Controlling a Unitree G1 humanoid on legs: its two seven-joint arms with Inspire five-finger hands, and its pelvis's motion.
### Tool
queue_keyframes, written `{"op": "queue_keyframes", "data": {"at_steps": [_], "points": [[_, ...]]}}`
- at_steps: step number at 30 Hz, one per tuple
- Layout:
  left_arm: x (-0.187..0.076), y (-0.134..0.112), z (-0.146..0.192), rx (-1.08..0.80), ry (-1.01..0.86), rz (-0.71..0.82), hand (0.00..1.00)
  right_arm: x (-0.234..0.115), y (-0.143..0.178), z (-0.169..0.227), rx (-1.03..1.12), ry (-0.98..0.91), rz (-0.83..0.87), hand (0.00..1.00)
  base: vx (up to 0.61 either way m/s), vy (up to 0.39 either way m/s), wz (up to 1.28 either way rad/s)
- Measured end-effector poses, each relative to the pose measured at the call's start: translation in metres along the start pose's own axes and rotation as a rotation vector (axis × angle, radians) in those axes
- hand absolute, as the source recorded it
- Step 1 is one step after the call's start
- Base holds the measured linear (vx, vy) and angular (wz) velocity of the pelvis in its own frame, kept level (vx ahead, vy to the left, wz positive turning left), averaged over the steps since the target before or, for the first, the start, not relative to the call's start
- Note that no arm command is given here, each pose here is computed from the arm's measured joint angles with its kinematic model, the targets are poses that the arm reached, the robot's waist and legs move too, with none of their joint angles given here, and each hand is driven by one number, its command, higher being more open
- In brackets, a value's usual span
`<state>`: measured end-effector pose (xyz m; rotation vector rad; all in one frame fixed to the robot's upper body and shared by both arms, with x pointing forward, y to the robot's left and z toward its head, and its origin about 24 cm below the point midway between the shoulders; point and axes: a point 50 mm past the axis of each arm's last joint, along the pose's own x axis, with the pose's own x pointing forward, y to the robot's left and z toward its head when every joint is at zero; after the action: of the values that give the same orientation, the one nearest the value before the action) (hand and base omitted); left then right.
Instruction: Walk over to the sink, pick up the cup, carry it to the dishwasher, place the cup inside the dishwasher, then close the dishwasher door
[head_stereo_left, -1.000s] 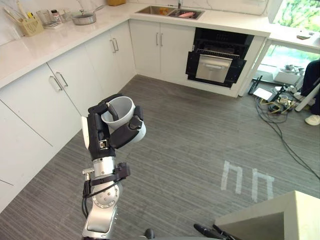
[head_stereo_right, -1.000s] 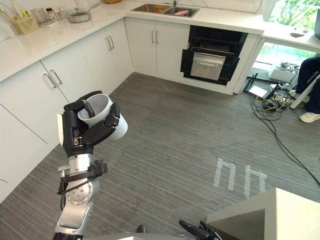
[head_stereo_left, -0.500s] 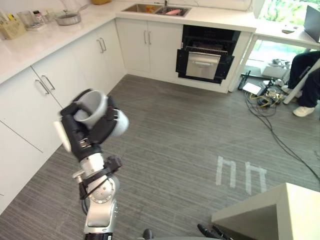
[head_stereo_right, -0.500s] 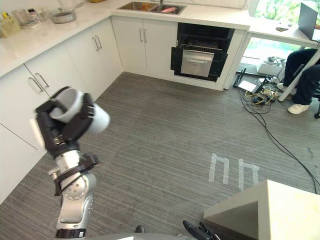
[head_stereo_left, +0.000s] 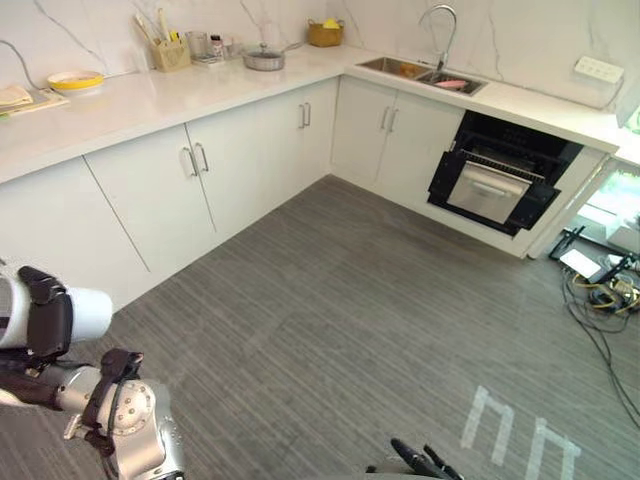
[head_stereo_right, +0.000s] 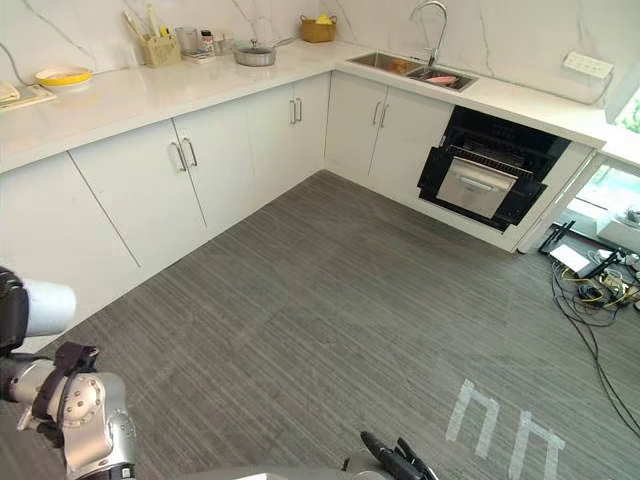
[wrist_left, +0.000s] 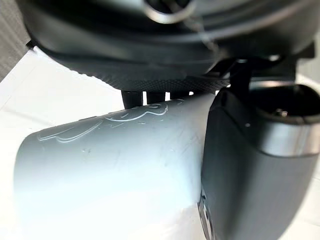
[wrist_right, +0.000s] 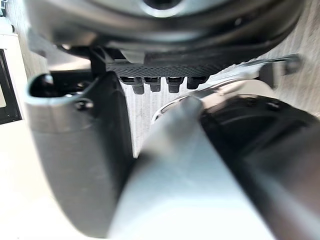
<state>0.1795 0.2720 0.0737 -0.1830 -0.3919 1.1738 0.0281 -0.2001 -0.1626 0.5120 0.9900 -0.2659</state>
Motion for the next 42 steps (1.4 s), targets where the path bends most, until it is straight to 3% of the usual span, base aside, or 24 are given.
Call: {"op": "queue_keyframes", "data": {"at_steps": [5, 10, 15, 22, 26, 30, 33, 36, 42], "points": [[-0.029, -0.047, 0.010, -0.059, 0.015, -0.351, 0.00, 0.001, 0.007, 0.003, -0.007, -0.005, 0.041, 1.00, 0.30, -0.200, 0.02], [-0.030, -0.054, 0.016, -0.099, 0.005, -0.379, 0.00, -0.002, 0.000, 0.008, 0.050, -0.031, 0.028, 1.00, 0.54, -0.321, 0.30], [-0.049, -0.063, 0.013, -0.173, 0.075, -0.384, 0.00, -0.012, -0.015, 0.008, 0.041, -0.031, -0.021, 1.00, 0.57, -0.232, 0.40], [-0.056, -0.072, 0.038, -0.288, -0.014, -0.499, 0.00, -0.012, -0.018, 0.018, -0.021, -0.050, -0.015, 1.00, 0.55, -0.037, -0.08], [-0.081, -0.079, 0.048, -0.323, -0.054, -0.630, 0.00, -0.001, -0.007, 0.031, -0.045, -0.077, 0.021, 1.00, 0.69, 0.206, -0.65], [-0.080, -0.084, 0.025, -0.227, -0.019, -0.748, 0.00, 0.012, 0.017, 0.021, 0.044, -0.044, 0.049, 1.00, 0.52, 0.180, -0.33], [-0.101, -0.096, 0.009, -0.205, 0.069, -0.910, 0.00, -0.005, -0.015, 0.001, 0.127, -0.013, -0.088, 1.00, 0.27, 0.206, -0.01], [-0.114, -0.103, 0.010, -0.208, 0.064, -1.044, 0.00, -0.012, -0.021, -0.014, 0.157, 0.024, -0.124, 1.00, 0.34, 0.100, -0.38], [-0.113, -0.121, 0.019, -0.240, 0.034, -1.116, 0.00, -0.005, -0.012, -0.005, 0.163, -0.010, -0.076, 1.00, 0.43, -0.012, -0.55]]}}
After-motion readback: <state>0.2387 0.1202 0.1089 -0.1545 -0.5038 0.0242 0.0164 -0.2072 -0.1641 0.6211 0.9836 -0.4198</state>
